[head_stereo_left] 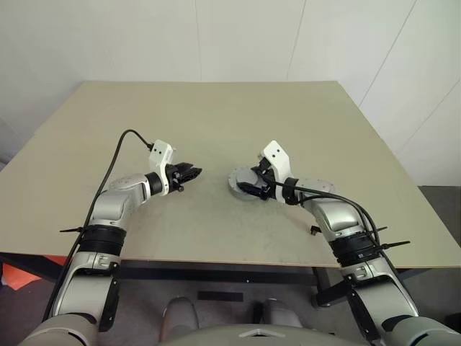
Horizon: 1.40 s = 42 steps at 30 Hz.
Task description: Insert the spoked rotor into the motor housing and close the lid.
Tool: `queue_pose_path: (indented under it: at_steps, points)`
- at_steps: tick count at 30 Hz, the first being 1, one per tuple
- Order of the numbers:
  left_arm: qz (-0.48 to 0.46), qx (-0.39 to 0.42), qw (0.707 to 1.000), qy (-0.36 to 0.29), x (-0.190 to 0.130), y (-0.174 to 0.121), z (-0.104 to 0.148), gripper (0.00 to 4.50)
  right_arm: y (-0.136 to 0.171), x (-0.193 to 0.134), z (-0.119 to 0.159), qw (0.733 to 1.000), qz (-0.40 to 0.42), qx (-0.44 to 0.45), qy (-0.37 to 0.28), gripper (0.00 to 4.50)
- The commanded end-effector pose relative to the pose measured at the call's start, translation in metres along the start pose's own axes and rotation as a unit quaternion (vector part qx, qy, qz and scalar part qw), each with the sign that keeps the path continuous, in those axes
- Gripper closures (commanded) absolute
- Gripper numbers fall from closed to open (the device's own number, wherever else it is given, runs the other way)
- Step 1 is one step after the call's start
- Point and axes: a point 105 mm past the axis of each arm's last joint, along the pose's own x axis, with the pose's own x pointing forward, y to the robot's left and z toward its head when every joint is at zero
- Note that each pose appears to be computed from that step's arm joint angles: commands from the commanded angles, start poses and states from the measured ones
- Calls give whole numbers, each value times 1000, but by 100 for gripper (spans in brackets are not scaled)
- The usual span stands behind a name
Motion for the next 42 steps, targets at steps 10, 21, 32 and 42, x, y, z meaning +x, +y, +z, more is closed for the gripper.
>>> queue_pose_path:
  at_steps: [10, 21, 32, 42]
  points:
    - [2, 18, 1000, -24, -3, 1, 15, 238, -7, 2, -9, 1000, -19, -5, 23, 136]
    - [2, 19, 1000, -23, -3, 2, 15, 238, -11, 3, -16, 999, -35, -15, 35, 136]
    - [-43, -13, 999, -29, 18, -27, 16, 238, -9, 0, -22, 998, -28, -16, 47, 136]
    - [-130, -55, 990, -19, 63, -76, 16, 446, -9, 0, -19, 998, -29, -18, 45, 136]
